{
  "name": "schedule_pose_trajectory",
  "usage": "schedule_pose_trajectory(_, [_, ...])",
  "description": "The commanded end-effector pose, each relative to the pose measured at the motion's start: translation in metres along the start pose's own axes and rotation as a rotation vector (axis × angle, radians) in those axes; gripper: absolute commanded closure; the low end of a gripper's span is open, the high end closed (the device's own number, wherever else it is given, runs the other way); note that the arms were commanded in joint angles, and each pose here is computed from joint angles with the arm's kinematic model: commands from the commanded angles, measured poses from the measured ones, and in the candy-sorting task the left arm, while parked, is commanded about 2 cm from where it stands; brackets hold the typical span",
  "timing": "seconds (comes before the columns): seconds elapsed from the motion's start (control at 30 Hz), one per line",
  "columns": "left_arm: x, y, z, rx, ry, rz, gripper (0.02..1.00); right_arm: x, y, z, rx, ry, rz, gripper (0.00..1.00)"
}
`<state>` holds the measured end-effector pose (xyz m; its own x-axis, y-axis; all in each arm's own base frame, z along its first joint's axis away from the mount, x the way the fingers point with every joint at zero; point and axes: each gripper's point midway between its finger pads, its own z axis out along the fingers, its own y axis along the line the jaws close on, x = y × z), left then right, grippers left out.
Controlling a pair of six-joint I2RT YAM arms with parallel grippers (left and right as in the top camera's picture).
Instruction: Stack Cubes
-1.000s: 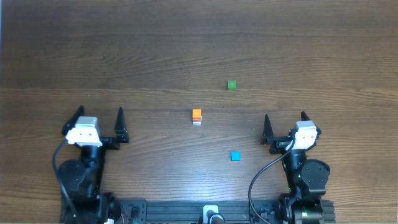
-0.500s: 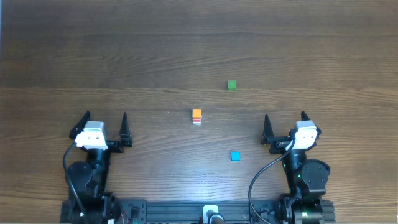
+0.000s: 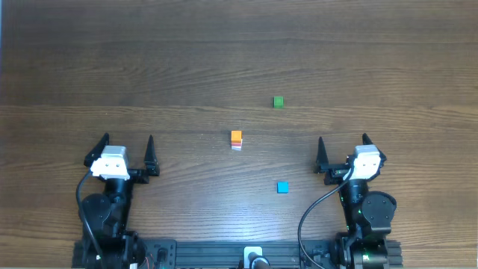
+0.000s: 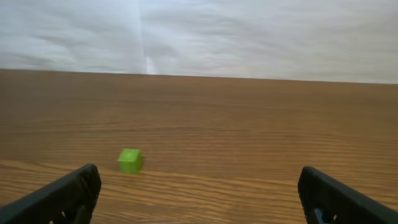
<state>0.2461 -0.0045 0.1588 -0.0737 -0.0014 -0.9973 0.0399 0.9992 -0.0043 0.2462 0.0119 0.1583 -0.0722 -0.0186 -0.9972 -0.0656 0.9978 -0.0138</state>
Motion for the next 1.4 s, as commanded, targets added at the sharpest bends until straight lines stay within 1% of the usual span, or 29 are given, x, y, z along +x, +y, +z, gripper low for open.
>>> schedule_pose_trajectory(0.03, [0.001, -0.002, 0.0, 0.011, -0.005, 0.019, 0.018, 0.002, -0.011, 0.0, 0.059, 0.007, -0.054, 0.009])
schedule_pose_trajectory(0.3, [0.001, -0.002, 0.0, 0.011, -0.005, 0.018, 0.018, -0.001, -0.011, 0.0, 0.061, -0.006, -0.055, 0.009])
schedule_pose_trajectory(0.33, [0.001, -0.002, 0.0, 0.011, -0.005, 0.018, 0.018, -0.017, -0.014, -0.001, 0.082, -0.074, -0.04, 0.007])
schedule_pose_trajectory(0.4, [0.001, -0.002, 0.0, 0.011, -0.005, 0.019, 0.018, -0.034, -0.014, -0.003, 0.077, -0.146, 0.052, 0.009])
schedule_pose_trajectory(0.43, [0.001, -0.002, 0.0, 0.011, -0.005, 0.019, 0.018, -0.041, -0.013, -0.004, 0.068, -0.173, 0.072, 0.007])
schedule_pose_trajectory(0.53, [0.001, -0.002, 0.0, 0.011, -0.005, 0.018, 0.018, -0.068, -0.001, -0.01, -0.003, -0.266, 0.045, 0.009])
schedule_pose_trajectory(0.67, [0.001, -0.002, 0.0, 0.011, -0.005, 0.019, 0.018, -0.115, 0.001, -0.026, -0.013, -0.339, 0.039, 0.007])
schedule_pose_trajectory(0.8, [0.001, -0.002, 0.0, 0.011, -0.005, 0.019, 0.018, -0.166, 0.005, -0.041, -0.027, -0.336, -0.024, 0.009])
schedule_pose_trajectory(0.87, [0.001, -0.002, 0.0, 0.011, -0.005, 0.019, 0.018, -0.187, 0.005, -0.042, -0.028, -0.292, -0.038, 0.009])
schedule_pose_trajectory(0.97, [0.001, -0.002, 0.0, 0.011, -0.005, 0.019, 0.018, -0.213, 0.013, -0.034, -0.082, -0.173, -0.084, 0.009])
schedule_pose_trajectory(1.0, [0.001, -0.002, 0.0, 0.011, -0.005, 0.019, 0.018, -0.223, 0.016, -0.024, -0.108, -0.079, -0.078, 0.009])
schedule_pose_trajectory(1.1, [0.001, -0.002, 0.0, 0.011, -0.005, 0.019, 0.018, -0.232, 0.016, -0.004, -0.123, 0.097, -0.058, 0.009])
schedule_pose_trajectory(1.23, [0.001, -0.002, 0.0, 0.011, -0.005, 0.019, 0.018, -0.226, 0.024, 0.03, -0.164, 0.31, -0.035, 0.007])
schedule_pose_trajectory(1.33, [0.001, -0.002, 0.0, 0.011, -0.005, 0.019, 0.018, -0.205, 0.041, 0.062, -0.211, 0.494, 0.006, 0.009])
schedule_pose_trajectory(1.4, [0.001, -0.002, 0.0, 0.011, -0.005, 0.019, 0.018, -0.185, 0.057, 0.083, -0.243, 0.604, 0.02, 0.009])
